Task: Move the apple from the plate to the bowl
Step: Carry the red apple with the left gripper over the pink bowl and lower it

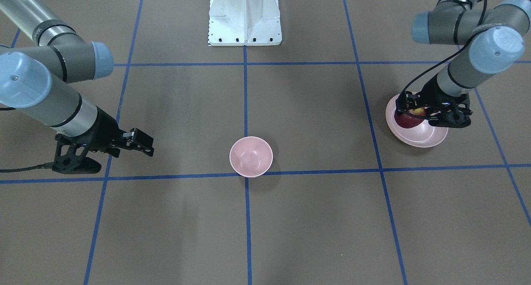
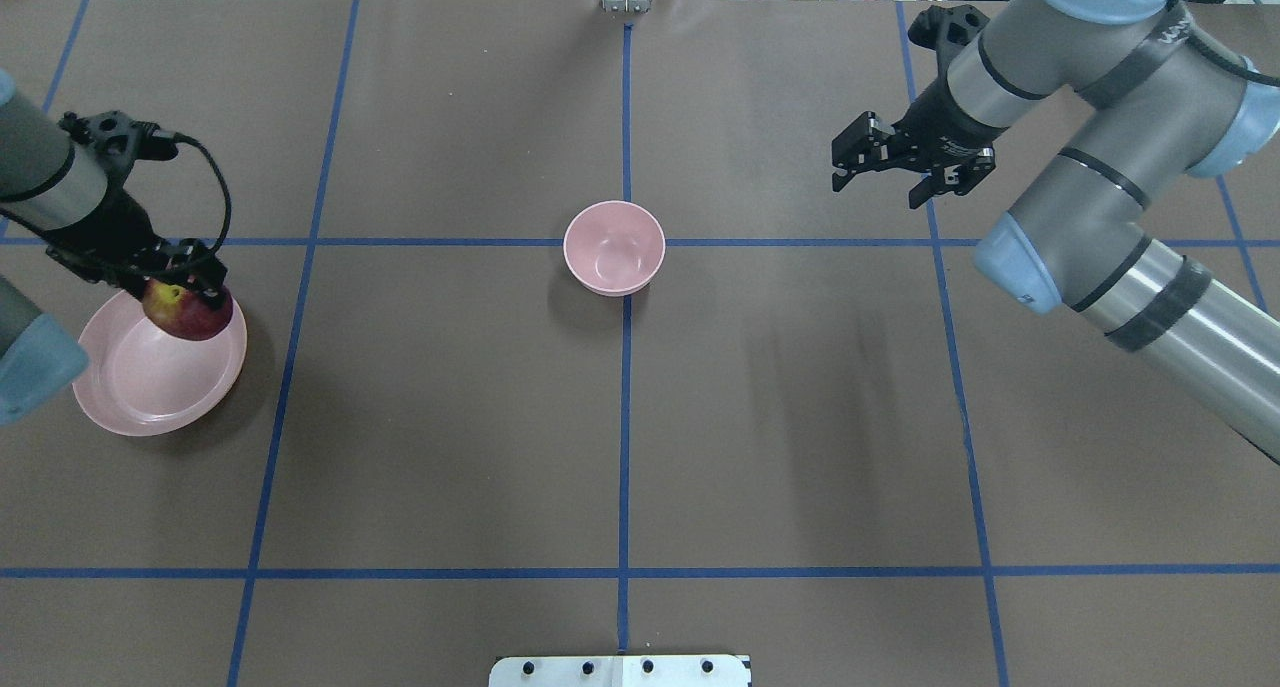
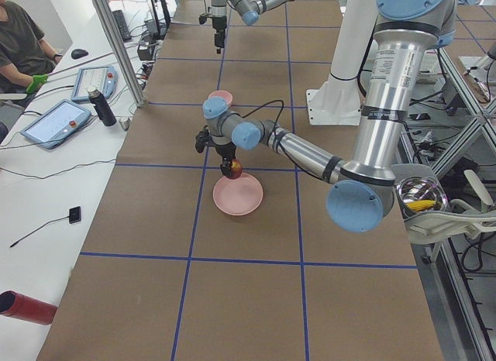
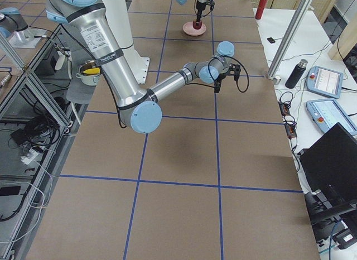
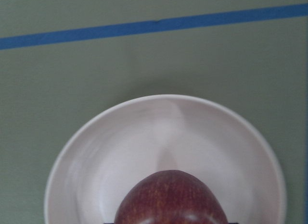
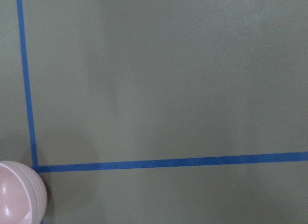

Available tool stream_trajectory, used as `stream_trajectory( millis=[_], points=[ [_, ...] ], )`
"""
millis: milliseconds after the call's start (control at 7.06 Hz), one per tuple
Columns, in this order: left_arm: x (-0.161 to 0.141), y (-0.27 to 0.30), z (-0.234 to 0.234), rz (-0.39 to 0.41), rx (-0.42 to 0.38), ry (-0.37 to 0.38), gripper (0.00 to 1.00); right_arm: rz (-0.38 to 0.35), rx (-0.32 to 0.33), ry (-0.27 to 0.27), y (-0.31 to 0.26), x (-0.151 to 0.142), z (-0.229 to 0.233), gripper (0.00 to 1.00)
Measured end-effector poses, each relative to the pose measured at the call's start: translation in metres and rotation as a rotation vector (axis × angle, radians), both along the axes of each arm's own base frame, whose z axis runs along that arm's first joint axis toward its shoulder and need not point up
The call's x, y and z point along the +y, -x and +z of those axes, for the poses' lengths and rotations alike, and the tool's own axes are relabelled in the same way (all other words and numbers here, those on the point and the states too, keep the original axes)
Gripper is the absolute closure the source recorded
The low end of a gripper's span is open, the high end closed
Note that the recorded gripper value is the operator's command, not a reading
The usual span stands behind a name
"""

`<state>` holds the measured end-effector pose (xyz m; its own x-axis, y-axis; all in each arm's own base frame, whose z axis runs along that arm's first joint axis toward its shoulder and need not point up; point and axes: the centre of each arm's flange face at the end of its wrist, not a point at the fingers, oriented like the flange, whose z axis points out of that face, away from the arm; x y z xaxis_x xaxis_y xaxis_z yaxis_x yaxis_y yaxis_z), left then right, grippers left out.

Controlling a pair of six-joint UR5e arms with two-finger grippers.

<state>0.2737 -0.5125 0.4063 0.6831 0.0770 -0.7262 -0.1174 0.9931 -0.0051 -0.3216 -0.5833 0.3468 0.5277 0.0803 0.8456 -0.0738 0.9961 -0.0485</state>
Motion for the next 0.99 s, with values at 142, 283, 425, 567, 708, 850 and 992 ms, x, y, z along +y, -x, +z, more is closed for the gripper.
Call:
stream_trajectory(
  millis=[142, 283, 425, 567, 708, 850, 992],
  points=[
    [-0.011, -0.017, -0.06, -0.033, 0.014, 0.021, 1.0, -0.011, 0.009, -0.021, -0.039, 0.0, 0.03, 0.0],
    [-0.012, -0.049, -0.111, -0.056, 0.033, 0.046, 1.0, -0.015, 0.03, -0.041, -0.078, 0.001, 0.065, 0.0],
    [-0.013, -0.096, -0.16, -0.081, 0.046, 0.073, 1.0, -0.026, 0.065, -0.07, -0.117, 0.004, 0.107, 0.0],
    [-0.021, -0.142, -0.204, -0.112, 0.046, 0.086, 1.0, -0.049, 0.106, -0.108, -0.149, 0.012, 0.145, 0.0],
    [-0.032, -0.188, -0.239, -0.136, 0.048, 0.079, 1.0, -0.073, 0.156, -0.151, -0.171, 0.021, 0.175, 0.0],
    [-0.048, -0.225, -0.26, -0.159, 0.061, 0.07, 1.0, -0.083, 0.21, -0.181, -0.182, 0.026, 0.193, 0.0],
    [-0.067, -0.254, -0.272, -0.174, 0.068, 0.058, 1.0, -0.082, 0.245, -0.198, -0.187, 0.027, 0.201, 0.0]
  ],
)
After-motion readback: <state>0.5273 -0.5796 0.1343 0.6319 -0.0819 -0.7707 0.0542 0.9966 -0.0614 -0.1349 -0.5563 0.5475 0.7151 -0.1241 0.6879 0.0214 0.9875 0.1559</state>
